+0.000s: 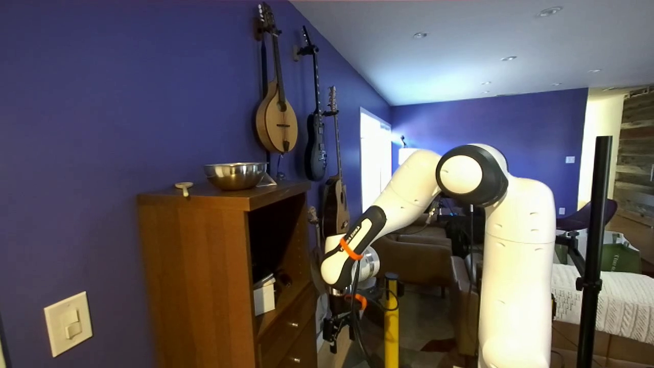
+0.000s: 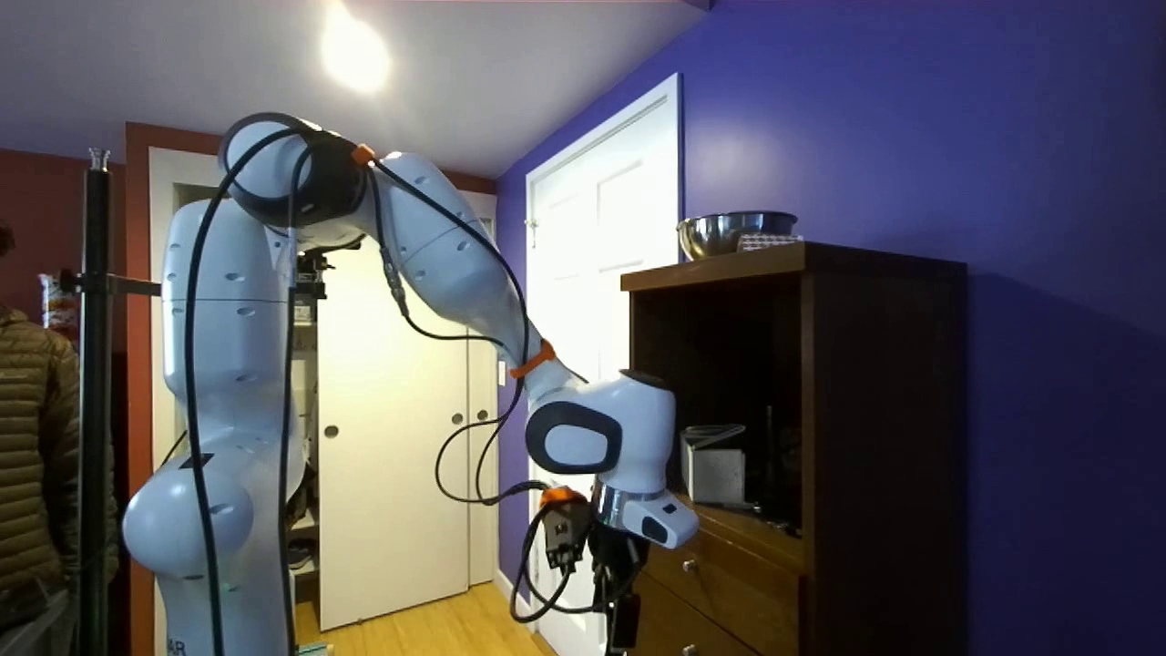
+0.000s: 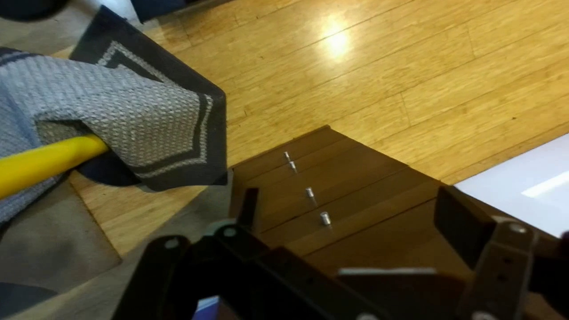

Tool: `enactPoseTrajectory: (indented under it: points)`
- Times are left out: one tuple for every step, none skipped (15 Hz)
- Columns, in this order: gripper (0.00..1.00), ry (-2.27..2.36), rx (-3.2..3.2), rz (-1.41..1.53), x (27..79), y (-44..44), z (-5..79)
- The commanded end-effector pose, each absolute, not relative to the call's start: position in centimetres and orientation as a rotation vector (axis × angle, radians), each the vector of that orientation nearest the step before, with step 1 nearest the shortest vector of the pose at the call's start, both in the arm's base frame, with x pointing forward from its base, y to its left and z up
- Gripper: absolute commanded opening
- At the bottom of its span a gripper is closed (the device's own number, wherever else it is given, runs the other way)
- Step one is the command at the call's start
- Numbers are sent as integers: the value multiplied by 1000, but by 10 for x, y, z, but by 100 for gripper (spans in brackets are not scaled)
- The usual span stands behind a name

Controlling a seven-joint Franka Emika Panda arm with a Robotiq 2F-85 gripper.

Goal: Open the second drawer

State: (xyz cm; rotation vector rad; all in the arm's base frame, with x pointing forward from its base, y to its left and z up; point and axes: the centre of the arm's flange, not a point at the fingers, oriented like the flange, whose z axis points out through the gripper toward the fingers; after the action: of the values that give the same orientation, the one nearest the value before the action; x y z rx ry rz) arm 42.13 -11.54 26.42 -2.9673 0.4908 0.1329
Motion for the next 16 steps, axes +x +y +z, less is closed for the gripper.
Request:
enactPoseTrajectory:
  points:
    - [100,299,-2887,-14,410,-79,242]
    - [100,236,-2879,-44,408,-72,237]
    - [100,190,-2863,-87,408,-67,234]
    - [100,165,-2883,-150,412,-62,233]
    - [100,134,-2914,-217,418,-60,231]
    - [100,120,-2936,-252,423,-57,231]
    - [100,160,-2927,-174,418,-62,245]
    - [100,152,-2932,-182,419,-60,244]
    - [100,152,-2932,-179,418,-60,243]
    - [100,154,-2932,-179,418,-60,243]
    - [100,135,-2947,-231,428,-61,234]
    - [100,99,-2964,-251,435,-61,229]
    - [100,44,-2979,-269,443,-62,222]
    - [100,0,-3001,-281,448,-63,218]
    - [100,-33,-3004,-271,453,-65,213]
    - [100,-66,-3017,-263,458,-66,206]
